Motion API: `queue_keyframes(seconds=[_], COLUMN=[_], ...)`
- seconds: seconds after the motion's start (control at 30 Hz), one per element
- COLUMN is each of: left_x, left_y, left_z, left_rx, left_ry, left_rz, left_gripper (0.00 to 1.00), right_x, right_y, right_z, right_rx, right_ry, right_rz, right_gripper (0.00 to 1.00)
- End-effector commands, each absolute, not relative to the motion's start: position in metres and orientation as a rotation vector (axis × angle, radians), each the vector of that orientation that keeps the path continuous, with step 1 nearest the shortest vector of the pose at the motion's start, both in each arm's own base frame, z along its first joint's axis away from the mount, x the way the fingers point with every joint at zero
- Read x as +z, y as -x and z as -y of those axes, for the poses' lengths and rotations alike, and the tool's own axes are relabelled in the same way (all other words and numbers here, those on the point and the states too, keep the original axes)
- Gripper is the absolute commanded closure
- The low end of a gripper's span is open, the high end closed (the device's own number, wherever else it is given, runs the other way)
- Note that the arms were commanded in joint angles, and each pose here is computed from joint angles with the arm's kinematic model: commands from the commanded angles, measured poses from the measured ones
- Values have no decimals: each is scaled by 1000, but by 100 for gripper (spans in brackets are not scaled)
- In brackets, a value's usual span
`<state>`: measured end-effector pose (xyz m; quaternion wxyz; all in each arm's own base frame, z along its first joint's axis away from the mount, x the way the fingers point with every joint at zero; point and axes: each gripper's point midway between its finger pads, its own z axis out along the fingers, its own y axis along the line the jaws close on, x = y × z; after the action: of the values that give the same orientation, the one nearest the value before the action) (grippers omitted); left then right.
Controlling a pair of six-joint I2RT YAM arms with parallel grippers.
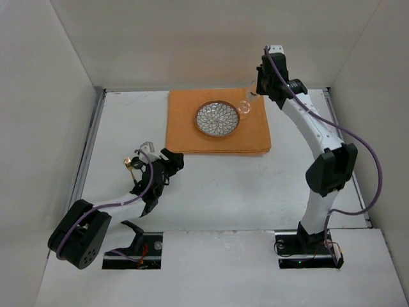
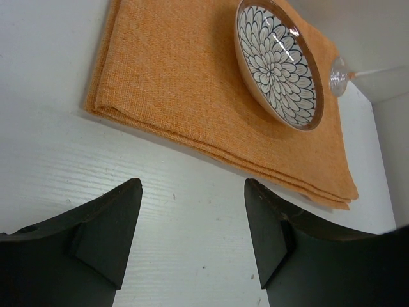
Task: Set the dinner table for one person
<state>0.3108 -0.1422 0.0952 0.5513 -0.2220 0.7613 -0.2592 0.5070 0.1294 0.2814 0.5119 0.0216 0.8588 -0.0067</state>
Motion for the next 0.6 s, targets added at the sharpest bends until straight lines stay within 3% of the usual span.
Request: queue_keyframes(seconds=[0.0, 0.57], left_x=[105, 105], left_y=[-315, -315], left_z=[146, 142], left_rx=[-644, -640], left_ry=[534, 547], left_rz=[-1765, -1760], left_gripper=[37, 37], right_x=[335, 296], right_y=[-532, -581], right_z=[-116, -94], right_rx=[-65, -169], right_ry=[-85, -76], right_rz=[-1949, -2042], right_gripper=[99, 99])
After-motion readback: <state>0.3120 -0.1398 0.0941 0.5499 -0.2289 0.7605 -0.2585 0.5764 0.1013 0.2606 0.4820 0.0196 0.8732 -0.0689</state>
